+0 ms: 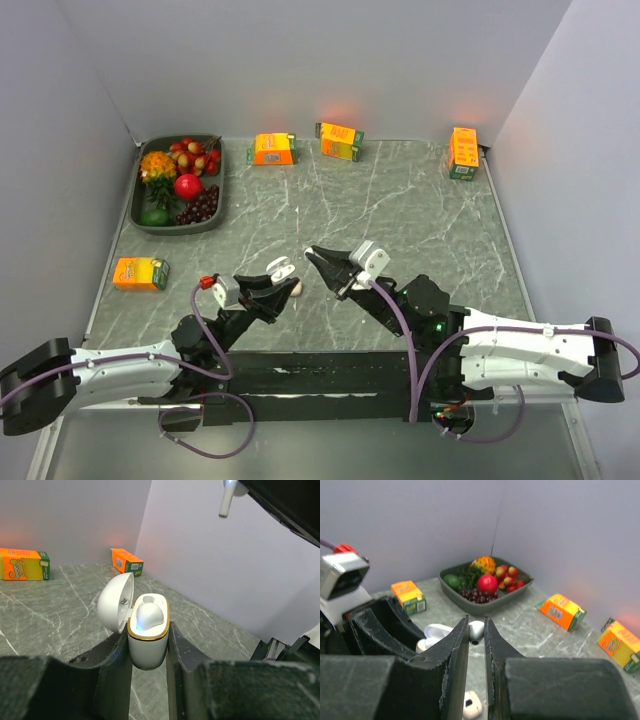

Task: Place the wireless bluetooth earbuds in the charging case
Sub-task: Place the earbud in the charging case.

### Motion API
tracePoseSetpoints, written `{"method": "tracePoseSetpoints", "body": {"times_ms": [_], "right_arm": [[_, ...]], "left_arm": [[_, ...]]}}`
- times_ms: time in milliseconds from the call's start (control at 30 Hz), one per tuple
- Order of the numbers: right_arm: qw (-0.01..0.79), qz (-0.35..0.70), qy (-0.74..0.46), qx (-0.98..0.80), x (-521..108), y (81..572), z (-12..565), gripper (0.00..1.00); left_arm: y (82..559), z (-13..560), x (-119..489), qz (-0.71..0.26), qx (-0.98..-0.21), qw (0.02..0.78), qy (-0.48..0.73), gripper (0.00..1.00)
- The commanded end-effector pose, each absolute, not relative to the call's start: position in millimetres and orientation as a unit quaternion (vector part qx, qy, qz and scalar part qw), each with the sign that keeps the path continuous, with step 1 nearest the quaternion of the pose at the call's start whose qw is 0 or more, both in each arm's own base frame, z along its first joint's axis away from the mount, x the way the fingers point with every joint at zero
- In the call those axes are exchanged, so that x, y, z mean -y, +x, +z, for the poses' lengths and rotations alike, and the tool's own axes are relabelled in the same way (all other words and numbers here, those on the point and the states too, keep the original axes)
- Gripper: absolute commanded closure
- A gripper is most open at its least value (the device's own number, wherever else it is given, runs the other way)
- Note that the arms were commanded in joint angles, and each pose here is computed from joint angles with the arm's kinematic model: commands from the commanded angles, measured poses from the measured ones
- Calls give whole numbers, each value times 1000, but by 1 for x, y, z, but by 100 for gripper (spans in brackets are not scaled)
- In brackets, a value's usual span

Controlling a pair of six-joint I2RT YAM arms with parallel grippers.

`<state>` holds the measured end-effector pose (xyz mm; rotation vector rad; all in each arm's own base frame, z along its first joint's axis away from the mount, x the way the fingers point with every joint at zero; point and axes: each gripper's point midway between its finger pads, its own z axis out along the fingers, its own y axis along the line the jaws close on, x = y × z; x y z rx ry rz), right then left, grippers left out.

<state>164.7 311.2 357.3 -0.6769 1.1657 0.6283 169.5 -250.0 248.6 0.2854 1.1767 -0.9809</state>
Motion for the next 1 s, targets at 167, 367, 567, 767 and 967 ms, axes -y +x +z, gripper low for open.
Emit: {"method": "tracePoseSetpoints", "body": {"times_ms": [167,367,567,767,967], "right_arm": [[736,327,-315,-502,-324,151,375,100],[723,325,-326,-515,-326,150,362,100],[710,329,-334,-526,-331,149,352,100],[698,334,-339,-536,-337,147,343,100],[691,332,-343,-543,-340,148,335,100]], "left_arm": [[163,279,255,-461,-490,726,142,99],[160,277,258,-459,-486,727,159,99],[159,277,258,-460,-483,727,162,99],[158,279,257,-460,-481,729,163,99],[157,281,257,-461,-479,729,163,99]]}}
